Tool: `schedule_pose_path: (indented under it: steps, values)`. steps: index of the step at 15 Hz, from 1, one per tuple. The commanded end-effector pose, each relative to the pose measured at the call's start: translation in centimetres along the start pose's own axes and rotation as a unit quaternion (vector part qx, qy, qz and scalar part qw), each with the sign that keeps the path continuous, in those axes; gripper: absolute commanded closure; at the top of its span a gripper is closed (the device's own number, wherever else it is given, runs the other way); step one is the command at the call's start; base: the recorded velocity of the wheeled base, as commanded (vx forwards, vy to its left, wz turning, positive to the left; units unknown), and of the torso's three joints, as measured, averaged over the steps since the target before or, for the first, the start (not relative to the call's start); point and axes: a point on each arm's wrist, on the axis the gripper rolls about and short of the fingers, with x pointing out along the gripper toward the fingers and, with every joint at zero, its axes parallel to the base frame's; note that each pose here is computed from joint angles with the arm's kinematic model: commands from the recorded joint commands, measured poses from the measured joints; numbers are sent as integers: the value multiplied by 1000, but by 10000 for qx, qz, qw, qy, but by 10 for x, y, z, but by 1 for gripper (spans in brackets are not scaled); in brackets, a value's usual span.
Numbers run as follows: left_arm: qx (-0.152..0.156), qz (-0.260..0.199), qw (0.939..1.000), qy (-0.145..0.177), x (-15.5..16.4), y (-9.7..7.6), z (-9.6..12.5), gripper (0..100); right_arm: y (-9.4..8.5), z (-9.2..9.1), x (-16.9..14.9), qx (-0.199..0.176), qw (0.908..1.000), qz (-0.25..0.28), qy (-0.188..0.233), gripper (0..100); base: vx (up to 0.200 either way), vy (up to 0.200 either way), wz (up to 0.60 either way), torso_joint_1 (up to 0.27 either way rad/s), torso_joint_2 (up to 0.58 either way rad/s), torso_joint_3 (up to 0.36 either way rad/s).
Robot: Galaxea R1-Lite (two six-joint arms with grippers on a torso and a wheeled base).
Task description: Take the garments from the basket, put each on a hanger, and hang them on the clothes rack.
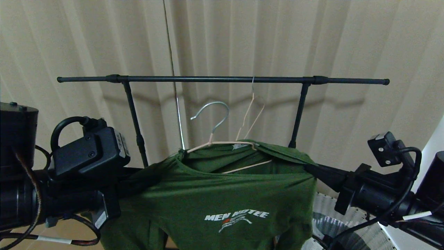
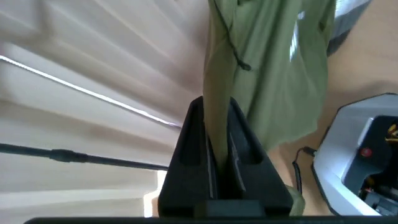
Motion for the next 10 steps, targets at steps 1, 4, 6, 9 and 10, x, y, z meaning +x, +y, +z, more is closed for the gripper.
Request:
schedule_pose_path:
  steps: [1, 4, 6, 9, 10]
  values:
    - [-108, 71, 9999, -101, 4, -2, -3, 100, 23, 20, -15, -123, 9979, 601, -224, 100, 0, 0, 0, 0, 0, 0]
    - [-194, 161, 9994, -237, 9, -6, -10, 100, 35, 32, -18, -151, 9957, 898, -154, 0, 0, 0, 0, 0, 0, 0]
    - [-175, 160, 9993, -273, 11, -10, -16, 100, 36, 40, -15, -163, 9955, 901, -222, 0, 0, 0, 0, 0, 0, 0]
    - [-168, 110, 9994, -281, 11, -12, -17, 100, 36, 39, -14, -190, 9956, 897, -202, 0, 0, 0, 0, 0, 0, 0]
    - [-164, 73, 9994, -307, 11, -13, -17, 100, 36, 37, -14, -220, 9957, 889, -161, 0, 0, 0, 0, 0, 0, 0]
